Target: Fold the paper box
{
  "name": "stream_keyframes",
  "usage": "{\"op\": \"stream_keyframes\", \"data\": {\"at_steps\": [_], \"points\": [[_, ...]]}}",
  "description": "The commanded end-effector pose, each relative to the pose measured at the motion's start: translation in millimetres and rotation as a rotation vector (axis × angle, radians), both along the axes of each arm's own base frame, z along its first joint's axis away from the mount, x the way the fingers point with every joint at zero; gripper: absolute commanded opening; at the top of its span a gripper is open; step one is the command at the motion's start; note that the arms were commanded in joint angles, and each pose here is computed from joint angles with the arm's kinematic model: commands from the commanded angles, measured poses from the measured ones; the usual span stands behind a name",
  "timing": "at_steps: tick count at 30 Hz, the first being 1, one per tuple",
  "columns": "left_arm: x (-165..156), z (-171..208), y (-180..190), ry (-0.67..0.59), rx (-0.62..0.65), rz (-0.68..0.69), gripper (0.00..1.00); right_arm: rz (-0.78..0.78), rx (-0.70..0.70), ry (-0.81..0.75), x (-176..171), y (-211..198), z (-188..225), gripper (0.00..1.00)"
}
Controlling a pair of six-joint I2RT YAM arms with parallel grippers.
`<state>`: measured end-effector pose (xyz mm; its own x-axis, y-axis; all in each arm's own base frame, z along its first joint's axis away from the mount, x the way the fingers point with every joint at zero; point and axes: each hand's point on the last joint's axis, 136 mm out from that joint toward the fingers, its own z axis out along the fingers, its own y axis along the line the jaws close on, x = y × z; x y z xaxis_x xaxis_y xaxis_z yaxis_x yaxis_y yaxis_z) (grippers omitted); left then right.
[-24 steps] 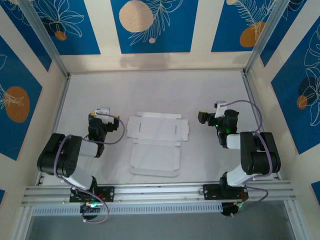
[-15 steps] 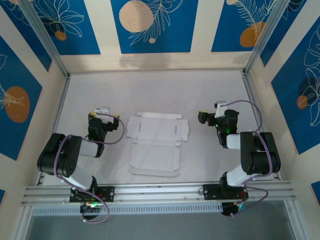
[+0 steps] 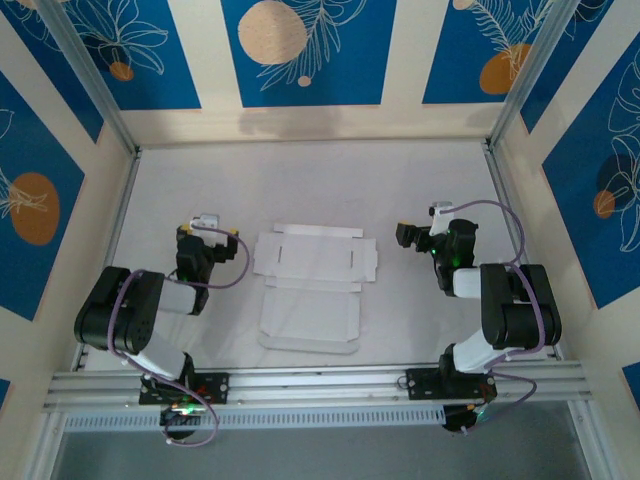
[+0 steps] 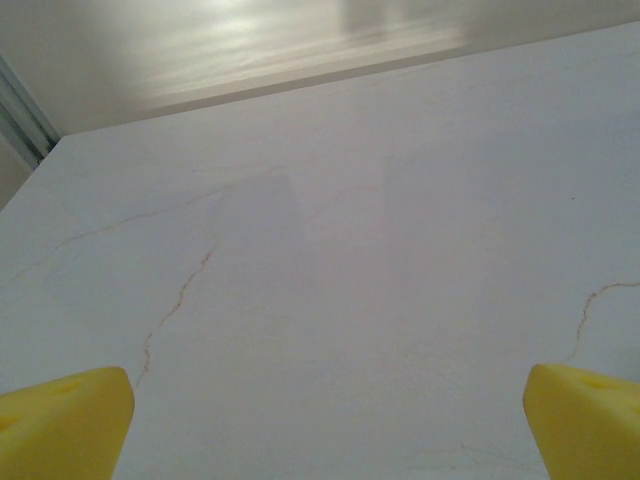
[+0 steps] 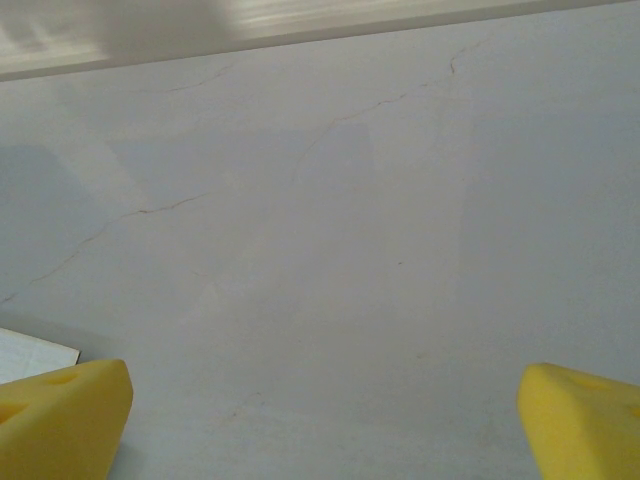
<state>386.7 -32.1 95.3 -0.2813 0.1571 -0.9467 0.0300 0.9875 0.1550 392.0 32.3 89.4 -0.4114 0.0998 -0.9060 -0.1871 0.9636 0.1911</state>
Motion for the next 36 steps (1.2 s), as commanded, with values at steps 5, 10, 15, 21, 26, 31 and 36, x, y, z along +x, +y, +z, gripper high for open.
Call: {"op": "stream_keyframes", "data": {"at_steps": [5,10,15,21,26,31,36], "points": [[0.3,2.4,1.7,-0.011,0.009,0.005,1.00,0.018,-0.006,-0.026,0.9,2.4,6.5,0.99],[3.0,0.0,5.1,0.009,-0.006,0.009,1.00,0.014,-0.012,-0.024,1.5,2.9,6.1,0.99],[-4.0,30.9,9.8,-0.023,0.020,0.057,1.00,0.009,-0.018,0.000,2.2,4.5,33.3,0.99],[-19.4,140.0,-39.6,-0.236,0.075,-0.123,1.00,0.078,-0.080,-0.048,-14.1,53.0,115.9,0.99],[-54.9,209.3,-96.9,-0.188,-0.135,-0.297,1.00,0.214,-0.067,-0.169,-54.6,116.5,208.3,0.99],[-87.6,230.4,-63.9,0.092,-0.422,-0.018,1.00,0.033,0.199,0.034,-90.1,100.6,276.2,0.99],[-115.6,230.5,-63.6,0.166,-0.531,-0.037,1.00,0.111,0.436,0.046,-97.4,86.0,293.2,0.99]]}}
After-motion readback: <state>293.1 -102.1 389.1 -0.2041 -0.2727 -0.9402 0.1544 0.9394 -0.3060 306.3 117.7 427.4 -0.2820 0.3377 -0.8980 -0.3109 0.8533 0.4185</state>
